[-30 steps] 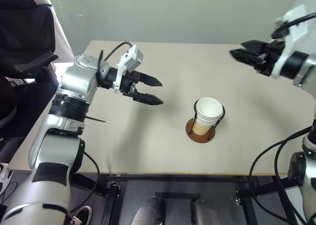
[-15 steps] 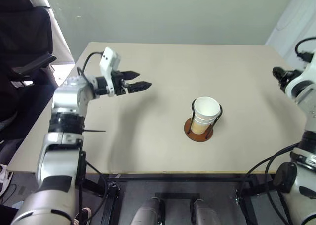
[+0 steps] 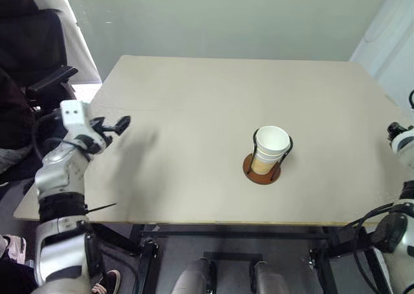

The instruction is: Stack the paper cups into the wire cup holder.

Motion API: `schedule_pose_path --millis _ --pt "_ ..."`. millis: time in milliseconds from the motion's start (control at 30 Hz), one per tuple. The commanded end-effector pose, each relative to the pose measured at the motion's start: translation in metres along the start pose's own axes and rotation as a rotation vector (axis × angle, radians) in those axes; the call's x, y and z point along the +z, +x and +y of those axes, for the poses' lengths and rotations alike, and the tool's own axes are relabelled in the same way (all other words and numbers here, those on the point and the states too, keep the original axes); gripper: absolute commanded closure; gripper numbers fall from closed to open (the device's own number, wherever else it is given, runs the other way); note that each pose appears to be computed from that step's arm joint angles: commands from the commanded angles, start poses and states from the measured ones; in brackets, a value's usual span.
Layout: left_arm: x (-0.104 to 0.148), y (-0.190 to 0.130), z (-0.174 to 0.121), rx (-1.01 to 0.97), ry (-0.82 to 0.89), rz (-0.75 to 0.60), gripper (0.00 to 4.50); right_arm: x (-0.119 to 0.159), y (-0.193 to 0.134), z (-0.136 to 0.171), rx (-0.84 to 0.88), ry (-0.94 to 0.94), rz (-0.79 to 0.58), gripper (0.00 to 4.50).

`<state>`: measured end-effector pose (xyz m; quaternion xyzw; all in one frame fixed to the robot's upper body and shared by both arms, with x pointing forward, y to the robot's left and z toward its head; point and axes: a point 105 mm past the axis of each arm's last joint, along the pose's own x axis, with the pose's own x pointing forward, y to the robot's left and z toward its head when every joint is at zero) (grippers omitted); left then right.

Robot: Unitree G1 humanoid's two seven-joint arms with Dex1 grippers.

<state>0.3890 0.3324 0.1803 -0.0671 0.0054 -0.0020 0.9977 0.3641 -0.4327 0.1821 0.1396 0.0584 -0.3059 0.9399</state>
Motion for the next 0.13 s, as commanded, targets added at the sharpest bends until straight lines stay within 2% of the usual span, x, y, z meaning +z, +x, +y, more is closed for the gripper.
schedule_pose_path --millis 33,133 --pt "0.028 -0.012 0.019 0.083 0.015 -0.123 0.00 0.021 0.002 -0.016 -0.056 -0.018 -0.080 2.23" --pt "0.024 -0.020 0.039 0.173 -0.002 -0.128 0.00 0.023 0.004 -0.028 -0.107 0.030 -0.109 2.23"
